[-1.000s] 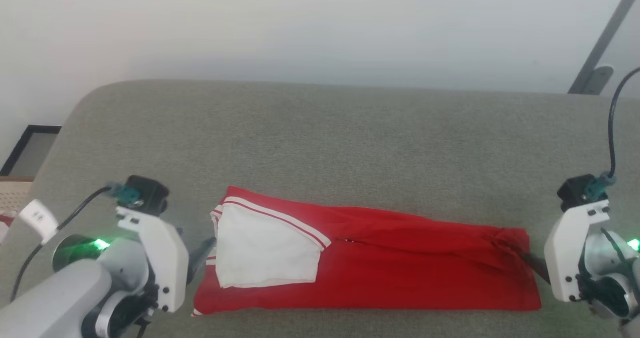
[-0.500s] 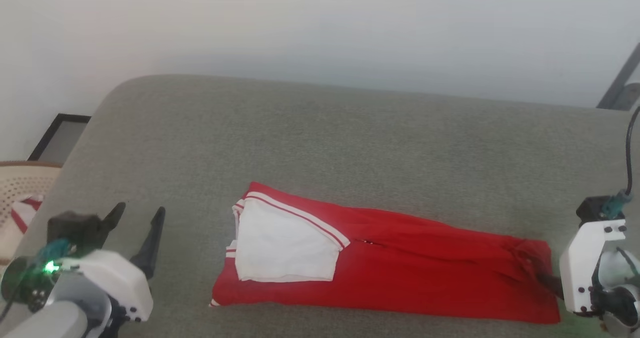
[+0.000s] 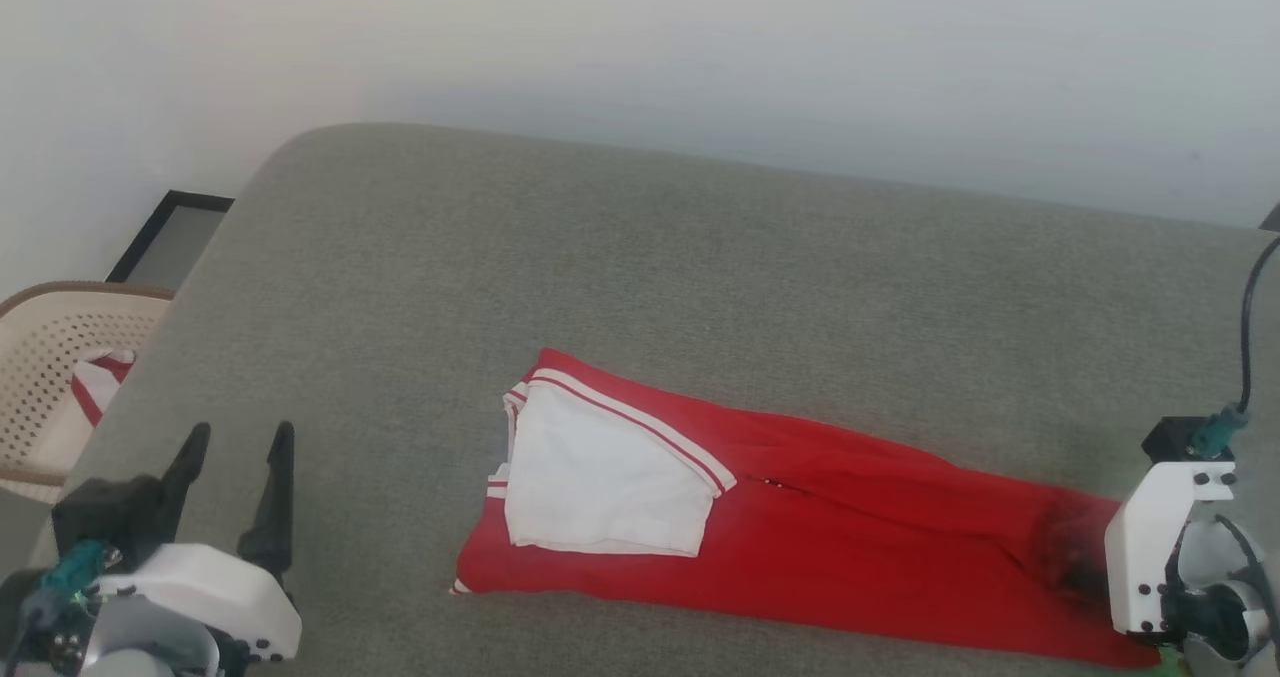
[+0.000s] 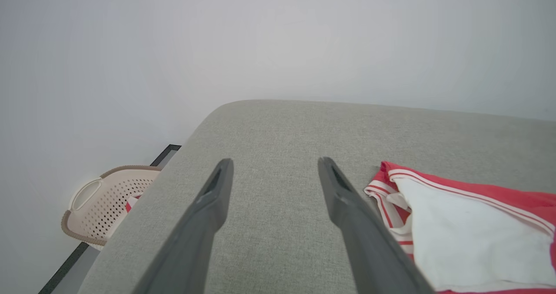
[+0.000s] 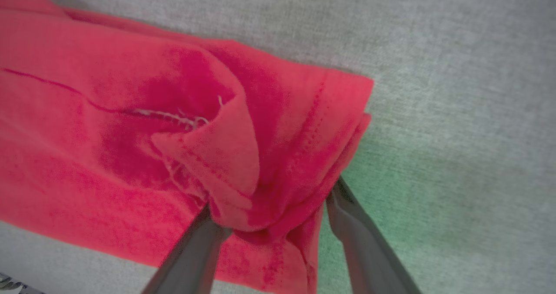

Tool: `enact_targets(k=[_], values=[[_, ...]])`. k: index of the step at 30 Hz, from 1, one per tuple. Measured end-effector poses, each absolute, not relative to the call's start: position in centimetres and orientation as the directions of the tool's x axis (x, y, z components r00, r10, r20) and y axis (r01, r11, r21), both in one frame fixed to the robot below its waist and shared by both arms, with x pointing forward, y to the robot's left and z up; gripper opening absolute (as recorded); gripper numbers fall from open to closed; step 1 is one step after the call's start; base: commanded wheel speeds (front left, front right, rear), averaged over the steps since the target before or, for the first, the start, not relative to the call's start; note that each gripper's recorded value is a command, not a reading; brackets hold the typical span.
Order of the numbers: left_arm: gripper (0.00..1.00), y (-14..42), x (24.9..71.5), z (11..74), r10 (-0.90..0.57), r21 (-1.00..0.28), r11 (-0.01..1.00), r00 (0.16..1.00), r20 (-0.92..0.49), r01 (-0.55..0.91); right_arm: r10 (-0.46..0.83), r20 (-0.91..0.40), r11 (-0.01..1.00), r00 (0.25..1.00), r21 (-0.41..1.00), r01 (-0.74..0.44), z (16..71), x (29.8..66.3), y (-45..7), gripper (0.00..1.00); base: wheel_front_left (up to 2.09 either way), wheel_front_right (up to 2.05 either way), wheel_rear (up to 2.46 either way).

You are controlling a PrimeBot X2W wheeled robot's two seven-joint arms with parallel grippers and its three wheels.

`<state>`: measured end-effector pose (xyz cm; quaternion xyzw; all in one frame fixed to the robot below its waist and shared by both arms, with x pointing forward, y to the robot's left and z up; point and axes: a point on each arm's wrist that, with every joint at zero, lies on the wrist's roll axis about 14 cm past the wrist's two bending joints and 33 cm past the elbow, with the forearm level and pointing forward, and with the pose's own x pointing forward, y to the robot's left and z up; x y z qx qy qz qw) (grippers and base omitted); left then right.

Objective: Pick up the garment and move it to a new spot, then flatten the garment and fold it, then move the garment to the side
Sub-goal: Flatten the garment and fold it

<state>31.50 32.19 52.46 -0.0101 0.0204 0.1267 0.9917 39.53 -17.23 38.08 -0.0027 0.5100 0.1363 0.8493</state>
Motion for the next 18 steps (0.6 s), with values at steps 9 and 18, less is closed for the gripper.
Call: enact_targets(k=[9,18], values=[[1.00,32.9,30.0,51.5,0.286,-0.030,0.958,0.958,-0.027,-0.286,0.263,-0.858,0.957,0.441,0.173,-0.234,37.3,39.8,-16.4,0.00,0.00,0.00,0.00],[1.00,32.8,30.2,51.9,0.263,-0.015,0.965,0.965,0.012,-0.263,0.227,-0.816,0.971,0.531,0.150,-0.185,38.9,41.4,-19.1,0.00,0.00,0.00,0.00]])
